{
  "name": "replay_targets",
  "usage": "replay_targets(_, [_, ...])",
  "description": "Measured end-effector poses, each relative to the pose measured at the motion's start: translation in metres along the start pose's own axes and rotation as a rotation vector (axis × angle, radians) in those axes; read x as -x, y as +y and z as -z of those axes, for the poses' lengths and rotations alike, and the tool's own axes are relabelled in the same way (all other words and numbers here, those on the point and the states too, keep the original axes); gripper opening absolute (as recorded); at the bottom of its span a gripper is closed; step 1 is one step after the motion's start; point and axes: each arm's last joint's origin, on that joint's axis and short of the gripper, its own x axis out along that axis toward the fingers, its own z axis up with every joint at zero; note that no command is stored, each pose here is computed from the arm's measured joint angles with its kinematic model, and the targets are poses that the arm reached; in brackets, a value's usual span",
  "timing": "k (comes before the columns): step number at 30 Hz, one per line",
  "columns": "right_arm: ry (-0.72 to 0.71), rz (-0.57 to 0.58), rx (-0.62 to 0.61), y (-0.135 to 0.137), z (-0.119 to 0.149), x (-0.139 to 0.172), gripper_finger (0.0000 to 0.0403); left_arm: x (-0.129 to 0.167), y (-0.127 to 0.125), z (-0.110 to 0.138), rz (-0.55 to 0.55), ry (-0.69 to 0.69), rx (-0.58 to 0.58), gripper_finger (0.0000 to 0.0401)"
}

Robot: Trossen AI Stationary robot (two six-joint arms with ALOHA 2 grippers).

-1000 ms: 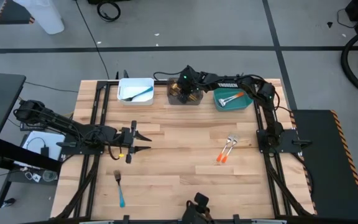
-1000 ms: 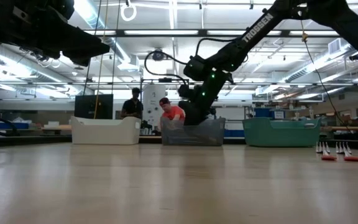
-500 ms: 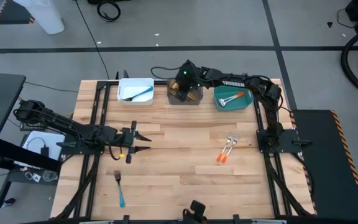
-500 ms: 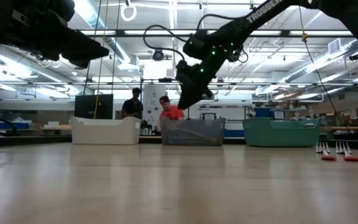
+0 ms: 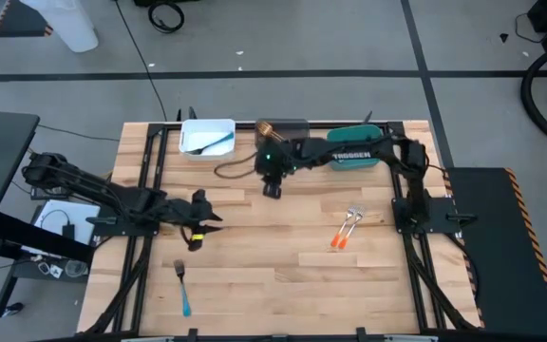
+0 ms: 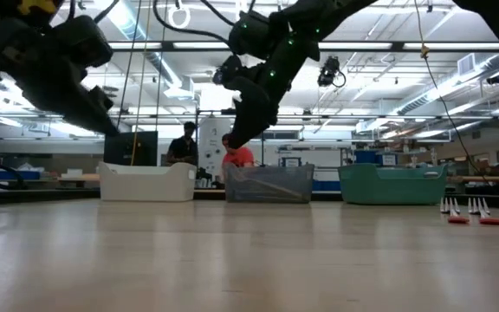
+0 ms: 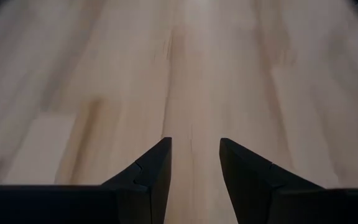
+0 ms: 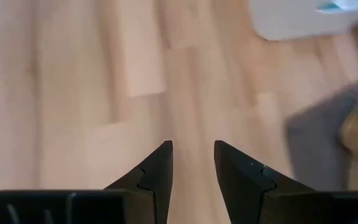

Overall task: Sort silverware by color (type)
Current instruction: Put the top blue fork into the white bin

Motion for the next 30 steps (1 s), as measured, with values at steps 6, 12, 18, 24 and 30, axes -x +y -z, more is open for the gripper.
replay_targets(6, [-0.034,-0.016,0.055,0.027,0.005,-0.008,0.0126,0.008,-0.001,-0.001,0.022,0.166,0.006,0.0144])
replay_targets(12, [-0.038,-0.009,0.077,0.047,0.010,-0.011,0.0126,0.011,-0.005,0.000,0.125,0.255,0.003,0.0143])
replay_targets(18, [-0.047,-0.028,0.083,0.060,0.010,-0.010,0.0126,0.015,-0.016,0.011,0.230,0.369,-0.048,0.0143])
replay_targets(24, [-0.046,-0.021,0.076,0.064,0.010,-0.010,0.0126,0.020,-0.031,0.018,0.293,0.394,-0.122,0.0143])
replay_targets(30, [-0.057,0.041,0.076,0.070,0.011,-0.010,0.0126,0.014,-0.047,0.030,0.300,0.477,-0.131,0.0143])
